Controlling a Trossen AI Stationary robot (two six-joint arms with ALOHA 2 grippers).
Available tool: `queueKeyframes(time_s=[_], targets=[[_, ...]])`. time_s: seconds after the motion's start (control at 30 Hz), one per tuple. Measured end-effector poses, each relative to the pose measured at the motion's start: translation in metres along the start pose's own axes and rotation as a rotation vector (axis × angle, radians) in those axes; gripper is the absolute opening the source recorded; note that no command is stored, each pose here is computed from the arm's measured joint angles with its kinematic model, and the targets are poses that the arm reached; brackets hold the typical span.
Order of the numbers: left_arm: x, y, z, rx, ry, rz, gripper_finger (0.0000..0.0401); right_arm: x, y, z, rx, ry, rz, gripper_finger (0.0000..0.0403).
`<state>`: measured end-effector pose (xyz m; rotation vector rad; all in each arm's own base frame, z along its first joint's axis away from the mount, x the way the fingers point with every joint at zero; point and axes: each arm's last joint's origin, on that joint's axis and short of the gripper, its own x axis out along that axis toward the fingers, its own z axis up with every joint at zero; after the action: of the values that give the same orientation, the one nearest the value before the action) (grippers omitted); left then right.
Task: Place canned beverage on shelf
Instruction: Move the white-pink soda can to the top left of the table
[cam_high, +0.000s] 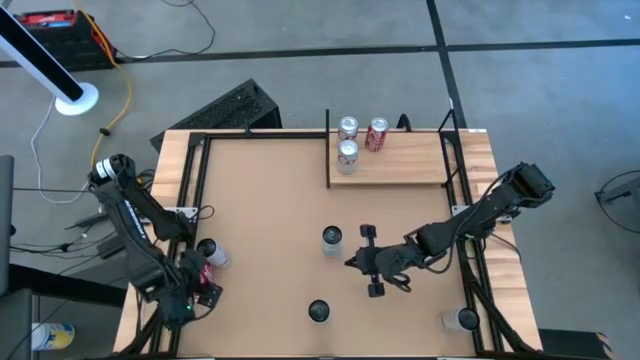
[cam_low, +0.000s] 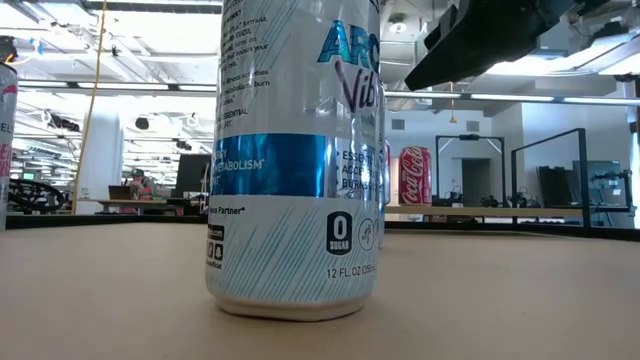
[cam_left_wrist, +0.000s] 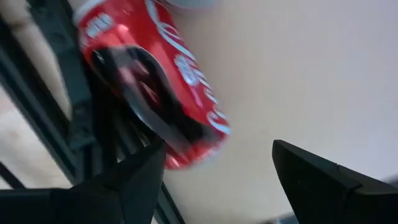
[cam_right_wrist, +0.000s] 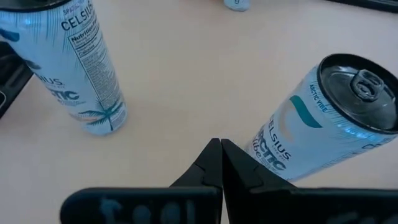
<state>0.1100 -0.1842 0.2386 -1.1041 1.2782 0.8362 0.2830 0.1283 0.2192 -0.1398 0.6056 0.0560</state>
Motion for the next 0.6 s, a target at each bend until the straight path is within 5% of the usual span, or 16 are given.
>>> queueKeyframes(time_s=[0.6], targets=[[0.037, 0.02, 0.019, 0.004, -0.1, 0.092, 0.0281, 0.002, -0.007, 0.001, -0.114, 0.003, -0.014, 0.0024]])
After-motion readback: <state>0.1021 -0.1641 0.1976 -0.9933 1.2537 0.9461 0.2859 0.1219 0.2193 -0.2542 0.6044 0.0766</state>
